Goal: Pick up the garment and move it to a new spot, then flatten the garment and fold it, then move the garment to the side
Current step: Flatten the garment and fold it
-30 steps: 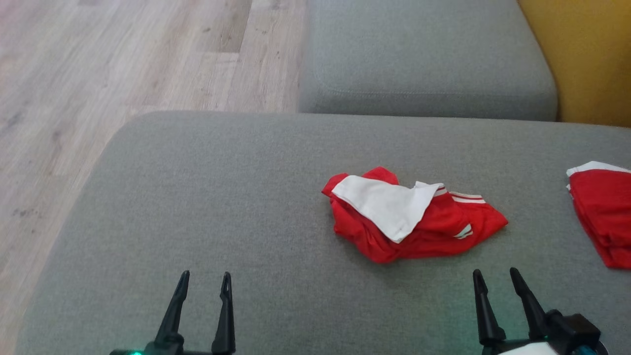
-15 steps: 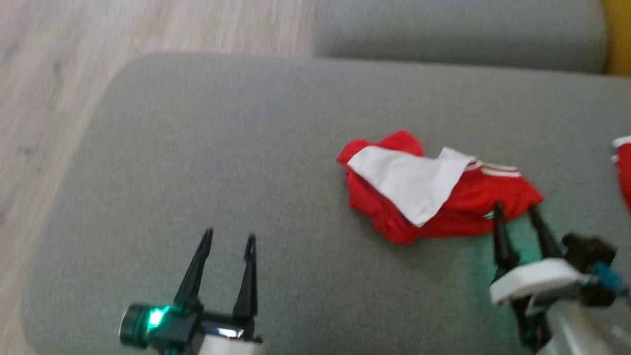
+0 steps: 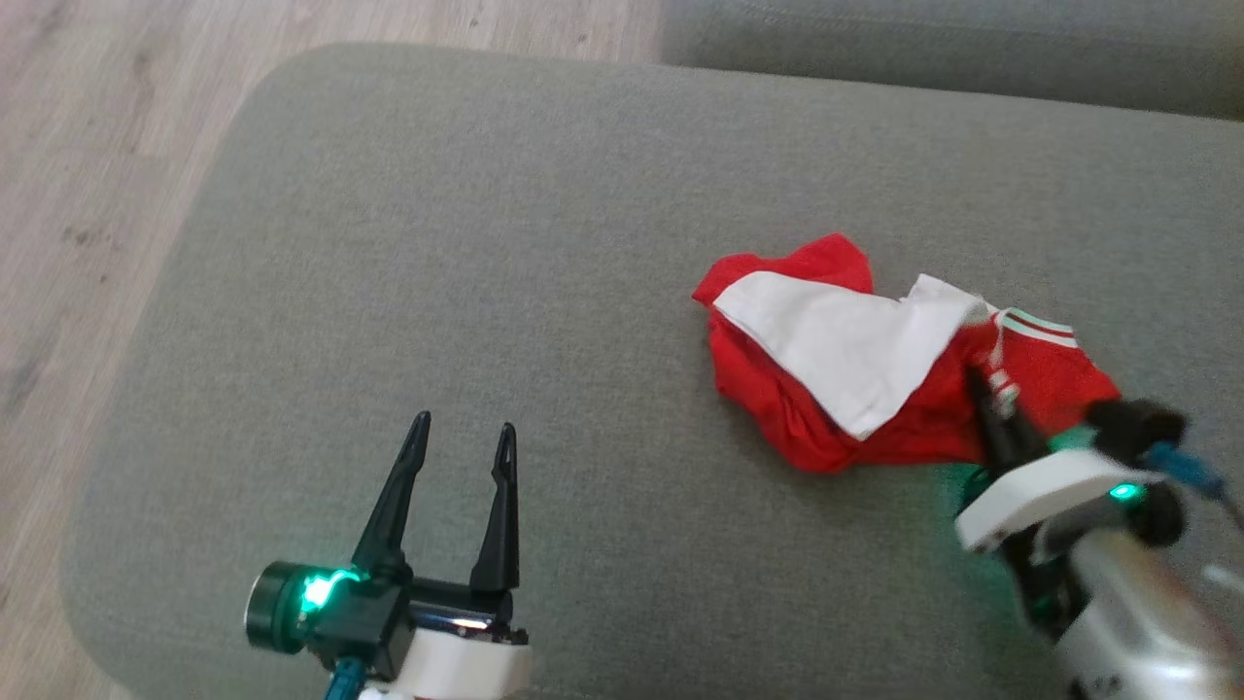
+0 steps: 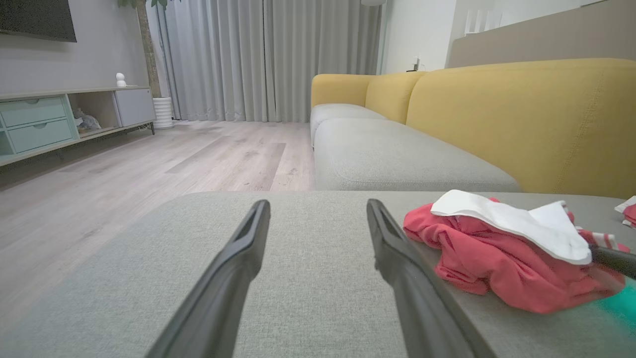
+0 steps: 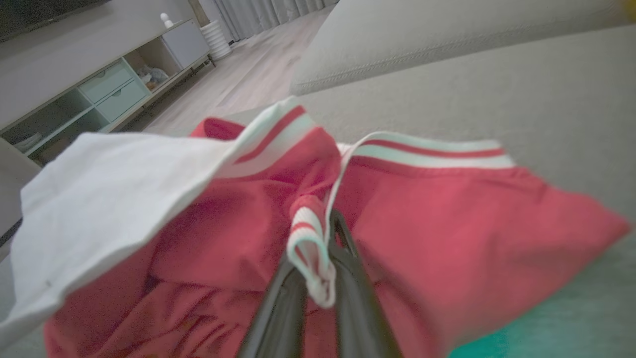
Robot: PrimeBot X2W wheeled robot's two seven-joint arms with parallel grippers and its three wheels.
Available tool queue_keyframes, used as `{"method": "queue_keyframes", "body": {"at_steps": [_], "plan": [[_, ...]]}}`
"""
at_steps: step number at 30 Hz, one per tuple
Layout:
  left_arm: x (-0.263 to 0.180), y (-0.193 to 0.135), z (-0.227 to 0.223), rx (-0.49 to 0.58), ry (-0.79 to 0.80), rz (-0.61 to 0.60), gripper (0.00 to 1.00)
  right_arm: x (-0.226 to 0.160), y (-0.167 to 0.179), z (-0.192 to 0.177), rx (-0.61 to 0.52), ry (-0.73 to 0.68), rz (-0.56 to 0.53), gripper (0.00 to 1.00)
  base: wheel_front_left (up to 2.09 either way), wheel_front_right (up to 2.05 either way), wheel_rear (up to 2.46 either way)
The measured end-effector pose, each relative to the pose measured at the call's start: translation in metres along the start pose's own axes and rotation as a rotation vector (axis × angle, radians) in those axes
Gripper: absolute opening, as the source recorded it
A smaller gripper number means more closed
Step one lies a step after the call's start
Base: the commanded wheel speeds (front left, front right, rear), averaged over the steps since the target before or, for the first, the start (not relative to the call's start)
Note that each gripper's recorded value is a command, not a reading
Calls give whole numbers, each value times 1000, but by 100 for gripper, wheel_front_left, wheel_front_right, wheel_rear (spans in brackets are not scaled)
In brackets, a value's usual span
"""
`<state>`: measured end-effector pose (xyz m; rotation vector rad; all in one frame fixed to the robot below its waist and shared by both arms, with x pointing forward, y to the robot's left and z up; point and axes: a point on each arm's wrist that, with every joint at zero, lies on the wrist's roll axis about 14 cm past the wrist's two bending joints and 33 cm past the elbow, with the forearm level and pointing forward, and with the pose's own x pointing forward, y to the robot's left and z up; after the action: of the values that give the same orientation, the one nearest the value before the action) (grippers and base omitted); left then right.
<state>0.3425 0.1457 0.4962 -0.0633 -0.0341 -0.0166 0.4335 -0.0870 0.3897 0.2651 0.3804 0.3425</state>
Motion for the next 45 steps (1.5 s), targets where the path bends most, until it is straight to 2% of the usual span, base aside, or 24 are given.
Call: {"method": "queue_keyframes", "body": {"at_steps": [2,7,10,13,15,17,20,23,27,29,31,32,33,34,37,40,43,45], "plan": [[0,-3,4,-2,-13,-9,100,-2,-12,30,-34,-76,-15,0,0,0,0],[-3,-11,13,-6,-46,-34,100,-19,-18,172,-182,-451,-26,0,0,0,0],[-5,-17,22,-8,-74,-55,100,-47,6,247,-270,-671,9,0,0,0,0],[-7,-22,27,-9,-93,-70,100,-81,41,303,-353,-859,67,0,0,0,0],[-12,-25,27,-12,-92,-78,100,-102,67,333,-410,-966,111,0,0,0,0],[-15,-26,26,-14,-91,-81,100,-112,99,347,-448,-1018,185,0,0,0,0],[-18,-26,29,-14,-99,-79,100,-98,147,323,-466,-955,326,0,0,0,0],[-19,-24,29,-15,-99,-71,100,-66,182,260,-411,-767,451,0,0,0,0],[-23,-20,25,-30,-86,-54,100,-41,218,126,-293,-400,588,0,0,0,0],[-24,-16,23,-29,-79,-39,100,-47,232,55,-235,-210,644,0,0,0,0],[-25,-12,20,-28,-70,-26,100,-60,241,-2,-237,-57,694,0,0,0,0],[-26,-11,20,-28,-69,-22,100,-66,243,-21,-246,-4,713,30,0,0,0],[-26,-10,20,-27,-68,-18,100,-71,246,-35,-245,37,729,80,0,0,0],[-27,-9,20,-27,-68,-14,100,-76,250,-45,-246,68,748,100,0,0,0],[-27,-7,21,-26,-73,-8,100,-90,263,-61,-225,123,799,100,0,0,0],[-27,-7,22,-25,-76,-10,100,-93,265,-64,-211,134,803,100,0,0,0],[-25,-11,24,-11,-84,-26,100,-87,250,-54,-203,111,757,100,0,0,0],[-22,-15,25,-7,-89,-42,100,-79,228,-36,-193,60,698,100,0,0,0]]}}
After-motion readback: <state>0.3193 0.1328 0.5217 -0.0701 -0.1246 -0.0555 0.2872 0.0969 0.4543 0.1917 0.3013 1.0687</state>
